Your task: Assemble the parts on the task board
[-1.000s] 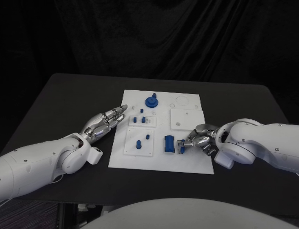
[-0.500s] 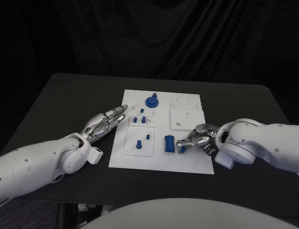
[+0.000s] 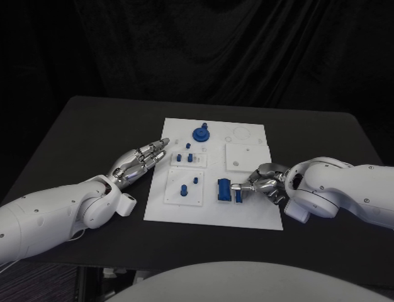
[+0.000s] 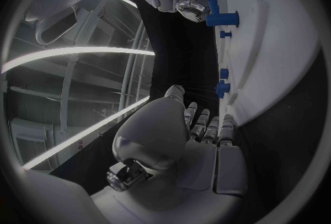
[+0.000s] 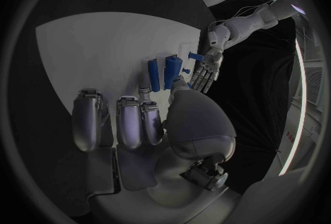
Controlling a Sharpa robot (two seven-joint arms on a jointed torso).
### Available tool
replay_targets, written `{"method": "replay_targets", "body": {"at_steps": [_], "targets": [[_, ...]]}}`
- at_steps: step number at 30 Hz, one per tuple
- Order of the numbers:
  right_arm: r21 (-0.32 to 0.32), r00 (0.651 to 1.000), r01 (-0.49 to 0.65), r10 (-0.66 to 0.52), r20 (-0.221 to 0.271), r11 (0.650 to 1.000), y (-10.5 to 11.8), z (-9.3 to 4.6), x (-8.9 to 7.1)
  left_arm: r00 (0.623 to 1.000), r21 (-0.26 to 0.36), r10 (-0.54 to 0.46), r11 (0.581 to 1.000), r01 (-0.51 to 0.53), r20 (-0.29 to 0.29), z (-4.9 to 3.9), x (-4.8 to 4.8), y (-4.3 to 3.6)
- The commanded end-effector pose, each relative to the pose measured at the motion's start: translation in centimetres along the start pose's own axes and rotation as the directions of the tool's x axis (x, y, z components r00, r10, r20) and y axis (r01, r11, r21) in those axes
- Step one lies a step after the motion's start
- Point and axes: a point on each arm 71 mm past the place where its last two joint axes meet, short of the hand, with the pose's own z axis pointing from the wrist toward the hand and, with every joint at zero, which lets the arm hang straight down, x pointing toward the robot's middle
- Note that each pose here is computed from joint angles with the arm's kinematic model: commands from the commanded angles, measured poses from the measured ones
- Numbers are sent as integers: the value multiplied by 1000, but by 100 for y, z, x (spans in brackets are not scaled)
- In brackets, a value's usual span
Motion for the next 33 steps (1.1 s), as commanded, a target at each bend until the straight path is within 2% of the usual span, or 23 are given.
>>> {"method": "replay_targets", "body": {"at_steps": [1, 17, 22, 25, 30, 33], "targets": [[-24, 1000, 15, -15, 15, 1000, 14, -4, 0, 1000, 81, -17, 997, 18, -16, -13, 38, -24], [-32, 999, 5, -4, 36, 999, -24, -28, -40, 1000, 83, -16, 996, 18, -15, -17, 41, -18], [-76, 998, -10, 15, 68, 997, -47, -73, -87, 1000, 87, -15, 996, 16, -12, -24, 40, -24], [-165, 991, -25, 46, 127, 986, -45, -130, -159, 1000, 94, -11, 995, 12, -6, -39, 39, -36], [-348, 960, -23, 117, 253, 937, -19, -284, -293, 1000, 122, -12, 992, 12, 0, -84, 84, -91], [-485, 922, -15, 199, 332, 875, 42, -427, -439, 1000, 139, -18, 990, 19, -3, -116, 140, -148]]}}
